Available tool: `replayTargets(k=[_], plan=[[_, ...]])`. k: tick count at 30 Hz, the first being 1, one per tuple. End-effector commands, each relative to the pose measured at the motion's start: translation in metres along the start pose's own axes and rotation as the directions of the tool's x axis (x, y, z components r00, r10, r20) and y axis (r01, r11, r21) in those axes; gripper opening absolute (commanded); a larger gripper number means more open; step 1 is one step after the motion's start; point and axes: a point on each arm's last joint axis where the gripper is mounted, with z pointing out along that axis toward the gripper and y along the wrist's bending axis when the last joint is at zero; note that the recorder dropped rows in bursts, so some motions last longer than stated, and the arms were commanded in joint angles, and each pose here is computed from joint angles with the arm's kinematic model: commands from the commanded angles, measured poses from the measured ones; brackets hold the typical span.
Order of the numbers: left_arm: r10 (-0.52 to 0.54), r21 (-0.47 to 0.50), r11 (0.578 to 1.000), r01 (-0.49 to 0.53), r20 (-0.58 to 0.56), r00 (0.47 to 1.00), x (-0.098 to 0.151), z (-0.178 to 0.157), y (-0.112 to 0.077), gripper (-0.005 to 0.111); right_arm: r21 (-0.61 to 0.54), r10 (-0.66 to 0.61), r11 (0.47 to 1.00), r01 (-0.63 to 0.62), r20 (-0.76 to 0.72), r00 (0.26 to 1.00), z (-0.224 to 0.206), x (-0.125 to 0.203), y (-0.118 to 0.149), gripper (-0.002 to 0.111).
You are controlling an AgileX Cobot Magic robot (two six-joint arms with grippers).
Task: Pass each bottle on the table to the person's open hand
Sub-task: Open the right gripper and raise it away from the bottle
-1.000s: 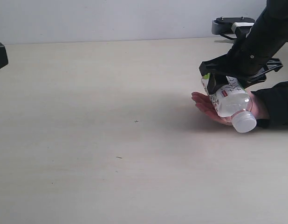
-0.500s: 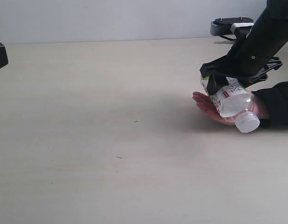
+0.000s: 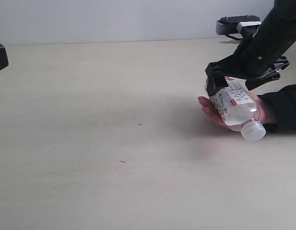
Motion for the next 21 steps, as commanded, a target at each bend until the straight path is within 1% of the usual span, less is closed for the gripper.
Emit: replayTargets(k=[1,3,5,7,8,9,10,15,16,21], plan=[[-0.005,0.000,1.000,0.005,0.007,1.000,0.000,-0.002,0.000,0.000,0.012,-0.046,0.999,0.046,0.059,0.997,-0.019,-0.004,0.002,0.091],[-0.005,0.000,1.000,0.005,0.007,1.000,0.000,-0.002,0.000,0.000,0.010,-0.051,0.999,0.050,0.079,0.996,-0.033,-0.006,0.004,0.090],[-0.005,0.000,1.000,0.005,0.007,1.000,0.000,-0.002,0.000,0.000,0.009,-0.056,0.998,0.056,0.108,0.993,-0.050,-0.008,0.006,0.088],[-0.005,0.000,1.000,0.005,0.007,1.000,0.000,-0.002,0.000,0.000,0.007,-0.058,0.998,0.058,0.145,0.988,-0.066,-0.008,0.008,0.081],[-0.005,0.000,1.000,0.005,0.007,1.000,0.000,-0.002,0.000,0.000,0.001,-0.055,0.998,0.056,0.169,0.984,-0.075,-0.006,0.009,0.075],[-0.005,0.000,1.000,0.005,0.007,1.000,0.000,-0.002,0.000,0.000,-0.003,-0.054,0.998,0.056,0.182,0.982,-0.082,-0.005,0.010,0.068],[-0.005,0.000,1.000,0.005,0.007,1.000,0.000,-0.002,0.000,0.000,-0.007,-0.053,0.998,0.056,0.203,0.978,-0.091,-0.003,0.012,0.058],[-0.005,0.000,1.000,0.005,0.007,1.000,0.000,-0.002,0.000,0.000,-0.036,-0.038,0.998,0.052,0.321,0.946,-0.135,0.014,0.019,0.002],[-0.005,0.000,1.000,0.005,0.007,1.000,0.000,-0.002,0.000,0.000,-0.038,-0.036,0.998,0.053,0.346,0.937,-0.142,0.020,0.020,0.001],[-0.005,0.000,1.000,0.005,0.007,1.000,0.000,-0.002,0.000,0.000,-0.045,-0.028,0.997,0.055,0.457,0.889,-0.173,0.057,0.023,0.001]])
